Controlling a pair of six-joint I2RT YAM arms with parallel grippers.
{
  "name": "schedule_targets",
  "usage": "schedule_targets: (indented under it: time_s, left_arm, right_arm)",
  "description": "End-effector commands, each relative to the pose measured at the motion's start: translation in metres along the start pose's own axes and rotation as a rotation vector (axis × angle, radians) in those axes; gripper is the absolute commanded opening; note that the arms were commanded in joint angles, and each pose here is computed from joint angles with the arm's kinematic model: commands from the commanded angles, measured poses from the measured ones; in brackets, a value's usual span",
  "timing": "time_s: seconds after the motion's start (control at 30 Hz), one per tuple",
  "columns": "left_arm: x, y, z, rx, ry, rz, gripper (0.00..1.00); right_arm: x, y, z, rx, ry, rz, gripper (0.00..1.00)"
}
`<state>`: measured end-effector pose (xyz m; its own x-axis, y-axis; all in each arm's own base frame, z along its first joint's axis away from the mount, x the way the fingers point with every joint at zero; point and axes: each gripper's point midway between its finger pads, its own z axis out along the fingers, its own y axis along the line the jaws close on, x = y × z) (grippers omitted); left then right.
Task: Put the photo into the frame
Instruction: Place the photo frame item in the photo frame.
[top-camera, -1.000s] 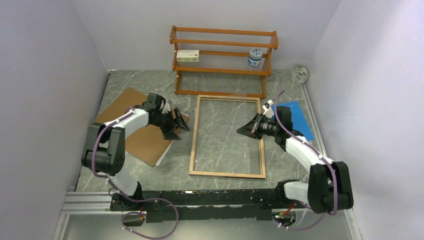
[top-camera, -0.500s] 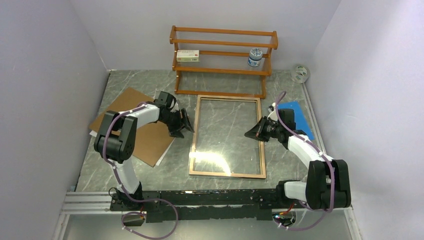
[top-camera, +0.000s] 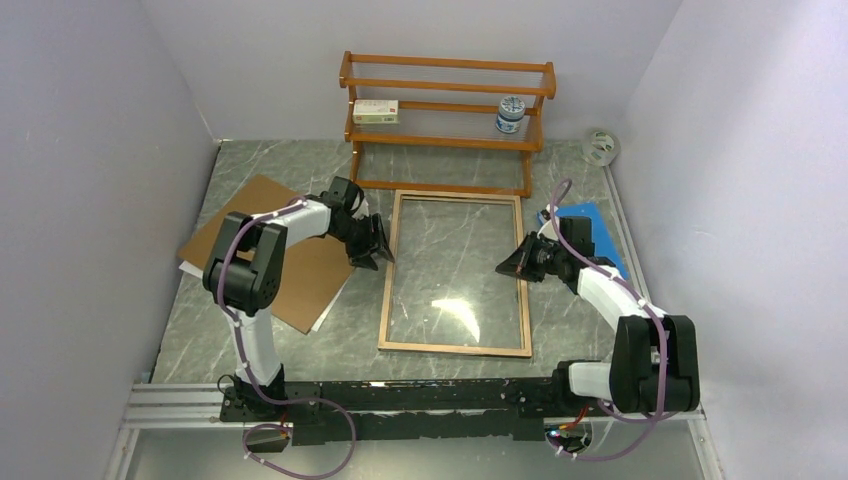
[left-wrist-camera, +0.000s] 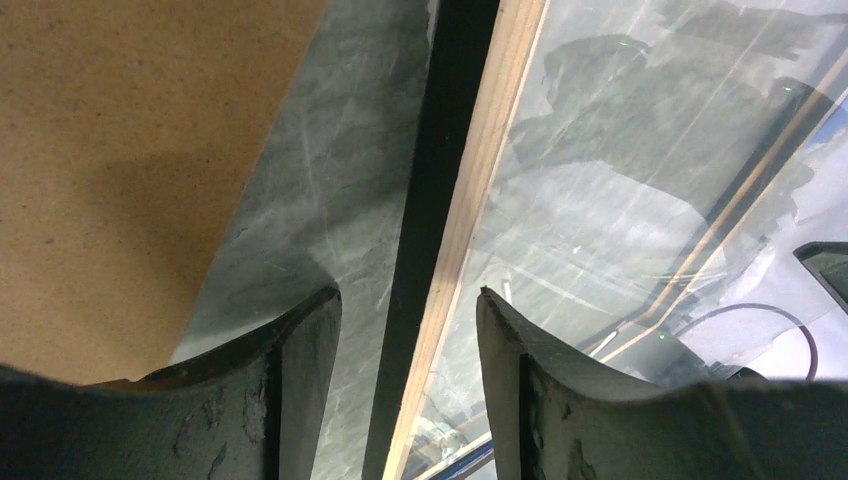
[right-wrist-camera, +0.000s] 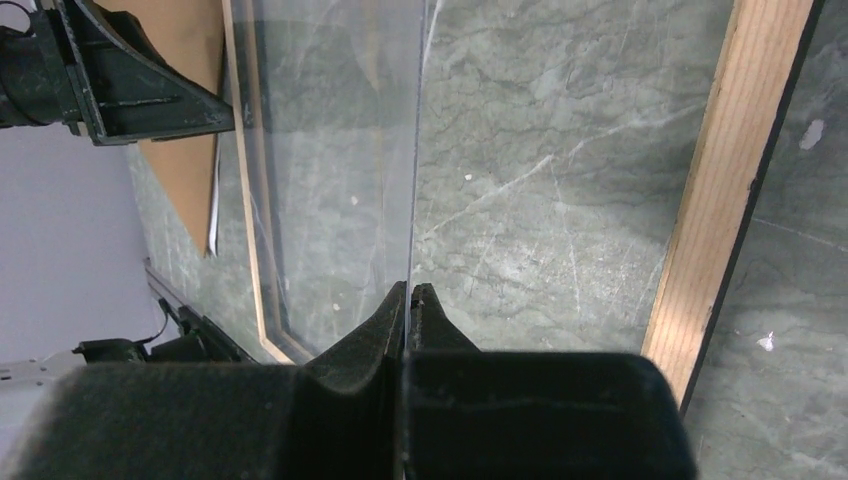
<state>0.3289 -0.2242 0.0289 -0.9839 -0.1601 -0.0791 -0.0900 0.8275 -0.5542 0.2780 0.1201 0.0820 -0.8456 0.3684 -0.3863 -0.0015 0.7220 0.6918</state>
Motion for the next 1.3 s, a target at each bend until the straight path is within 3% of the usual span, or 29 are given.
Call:
schedule_targets:
  time_s: [0.0,0.6,0.93,1.27]
  left_arm:
    - [-0.001,0.009,0.012,-0.035,0.013,0.038,0.59]
    - [-0.004,0.018,0.024,-0.068,0.041,0.040,0.56]
    - [-0.004,0.020,0.028,-0.078,0.044,0.034,0.54]
    - [-0.006,0.023,0.031,-0.088,0.047,0.022,0.52]
  right_arm:
    - [-0.026,0.005,0.000,-0.012,-0.065,-0.115,0.00]
    - [-0.042,-0.002,0.008,0.008,-0.120,-0.175,0.00]
    - [-0.046,0.025,-0.007,-0.107,-0.223,-0.258,0.00]
    - [-0.033,0.032,-0.014,-0.159,-0.237,-0.267,0.00]
